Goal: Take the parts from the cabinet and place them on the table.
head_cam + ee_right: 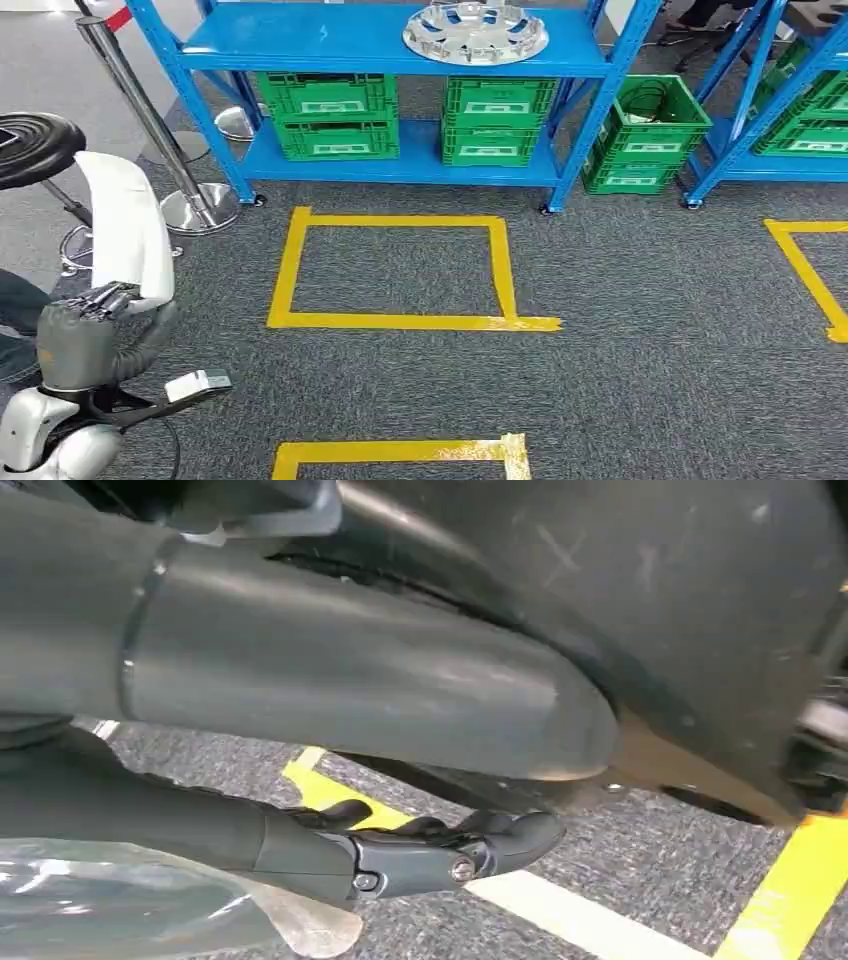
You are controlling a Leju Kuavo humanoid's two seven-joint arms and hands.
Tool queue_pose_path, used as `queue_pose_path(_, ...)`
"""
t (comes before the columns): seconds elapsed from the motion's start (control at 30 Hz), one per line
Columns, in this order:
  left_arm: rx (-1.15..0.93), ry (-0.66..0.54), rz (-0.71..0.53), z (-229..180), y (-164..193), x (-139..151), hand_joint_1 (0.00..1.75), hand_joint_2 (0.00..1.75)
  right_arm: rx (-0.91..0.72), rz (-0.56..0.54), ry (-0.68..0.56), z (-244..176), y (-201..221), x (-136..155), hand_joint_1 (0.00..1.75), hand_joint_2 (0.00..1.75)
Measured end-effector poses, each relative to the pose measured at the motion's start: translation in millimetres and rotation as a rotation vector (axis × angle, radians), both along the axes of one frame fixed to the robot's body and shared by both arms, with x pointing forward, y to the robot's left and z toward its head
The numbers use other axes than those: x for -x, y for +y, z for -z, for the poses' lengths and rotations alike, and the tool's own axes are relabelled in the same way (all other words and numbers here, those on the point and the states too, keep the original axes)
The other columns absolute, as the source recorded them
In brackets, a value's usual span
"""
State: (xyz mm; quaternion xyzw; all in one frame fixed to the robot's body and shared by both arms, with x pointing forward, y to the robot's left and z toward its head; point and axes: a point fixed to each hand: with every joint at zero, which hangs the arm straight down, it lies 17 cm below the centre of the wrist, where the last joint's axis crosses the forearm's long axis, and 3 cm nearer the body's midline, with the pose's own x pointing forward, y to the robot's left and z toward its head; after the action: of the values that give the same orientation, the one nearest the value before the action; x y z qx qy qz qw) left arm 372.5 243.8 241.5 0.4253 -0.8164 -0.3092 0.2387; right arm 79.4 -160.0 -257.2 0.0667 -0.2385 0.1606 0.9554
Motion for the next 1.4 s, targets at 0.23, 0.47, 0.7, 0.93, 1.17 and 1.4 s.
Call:
queue_pose_path(0.23,0.0,-0.002,-0.001,-0.8,0.7,-0.4,1.75,1.75,-0.003,0.004,0.003,0.0,0.4,0.4,0.0,0.0)
queue_pose_path(0.47,0.001,0.003,-0.003,0.1,3.2,-0.8,1.75,1.75,0.009,-0.023,-0.01,-0.1,0.1,-0.8,0.0,0.0)
queue_pose_path(0.7,-0.001,0.0,-0.003,-1.2,3.4,-1.4,1.75,1.75,0.012,-0.032,-0.015,-0.2,0.2,-0.9,0.0,0.0)
queue_pose_path(0.93,0.0,0.002,-0.001,-0.5,2.9,-1.1,1.75,1.75,0.011,-0.042,-0.019,-0.6,1.0,-1.6,0.0,0.0)
queue_pose_path(1.17,-0.001,-0.001,0.001,-1.6,1.7,-1.5,1.75,1.75,0.014,-0.05,-0.023,-0.7,0.6,-2.5,0.0,0.0)
queue_pose_path(1.4,-0.004,0.001,0.007,-0.9,-0.3,-1.1,1.75,1.75,0.012,-0.055,-0.021,-0.6,1.9,-0.1,0.0,0.0)
